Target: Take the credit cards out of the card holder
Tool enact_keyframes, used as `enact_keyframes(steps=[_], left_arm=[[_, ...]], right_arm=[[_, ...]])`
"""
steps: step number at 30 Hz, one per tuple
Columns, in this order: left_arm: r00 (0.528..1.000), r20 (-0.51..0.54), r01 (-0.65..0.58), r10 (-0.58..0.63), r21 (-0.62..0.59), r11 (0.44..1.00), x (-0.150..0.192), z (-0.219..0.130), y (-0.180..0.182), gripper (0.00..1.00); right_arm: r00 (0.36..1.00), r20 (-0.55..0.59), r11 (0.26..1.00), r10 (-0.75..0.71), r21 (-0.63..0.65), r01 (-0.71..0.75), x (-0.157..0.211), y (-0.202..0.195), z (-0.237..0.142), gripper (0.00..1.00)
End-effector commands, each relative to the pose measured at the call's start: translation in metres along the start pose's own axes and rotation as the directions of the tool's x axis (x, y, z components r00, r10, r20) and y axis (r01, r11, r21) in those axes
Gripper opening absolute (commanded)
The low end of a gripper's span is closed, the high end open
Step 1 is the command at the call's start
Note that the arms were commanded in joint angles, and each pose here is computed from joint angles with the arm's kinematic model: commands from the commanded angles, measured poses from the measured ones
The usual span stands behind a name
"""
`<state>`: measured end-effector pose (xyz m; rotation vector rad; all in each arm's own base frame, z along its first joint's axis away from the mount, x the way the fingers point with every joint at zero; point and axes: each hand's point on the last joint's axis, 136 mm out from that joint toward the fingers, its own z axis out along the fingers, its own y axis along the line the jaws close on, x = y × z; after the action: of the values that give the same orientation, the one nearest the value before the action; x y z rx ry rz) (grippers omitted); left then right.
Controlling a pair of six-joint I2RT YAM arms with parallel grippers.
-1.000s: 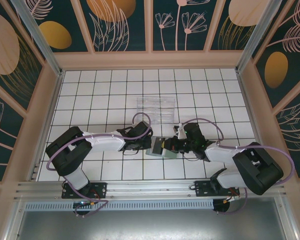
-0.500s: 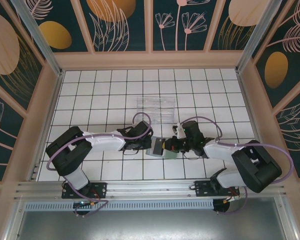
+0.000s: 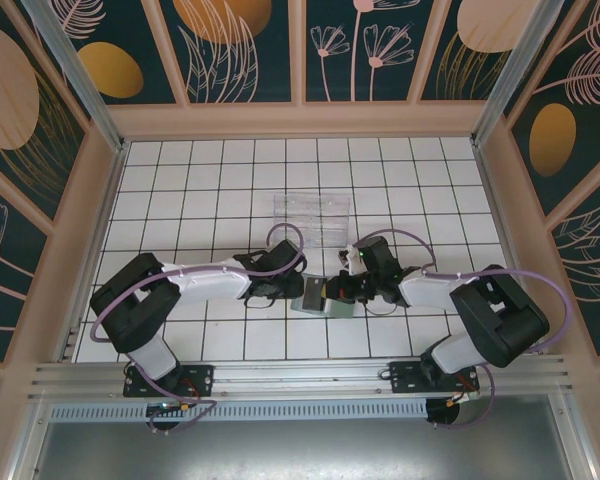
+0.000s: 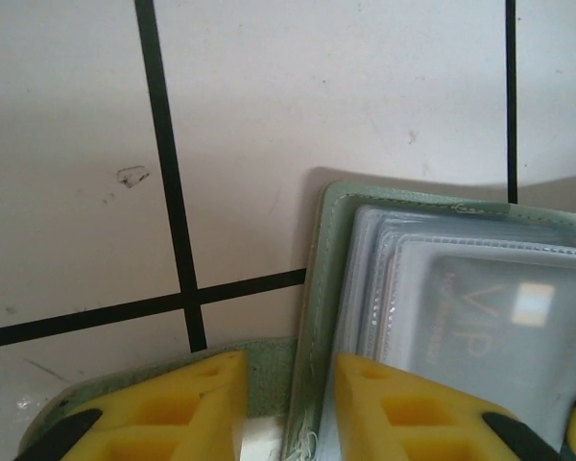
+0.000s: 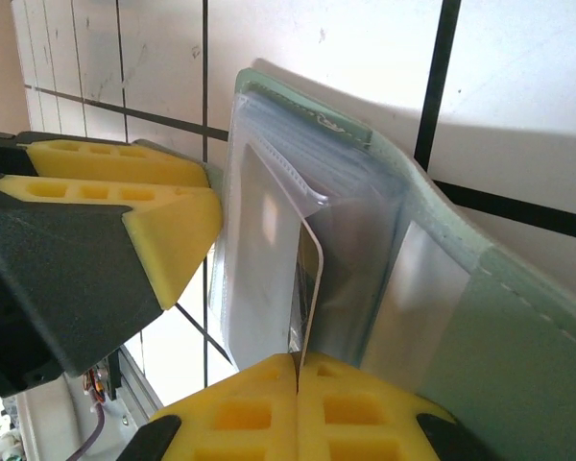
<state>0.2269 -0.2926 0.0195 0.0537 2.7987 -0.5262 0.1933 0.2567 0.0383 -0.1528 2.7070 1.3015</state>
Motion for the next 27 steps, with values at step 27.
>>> enact_keyframes(steps=[27], left_arm=[[1.000, -0.024, 0.000, 0.000, 0.009, 1.000, 0.004, 0.001, -0.008, 0.46]], right_arm=[[1.000, -0.008, 1.000, 0.006, 0.025, -0.006, 0.002, -0.004, -0.003, 0.00]])
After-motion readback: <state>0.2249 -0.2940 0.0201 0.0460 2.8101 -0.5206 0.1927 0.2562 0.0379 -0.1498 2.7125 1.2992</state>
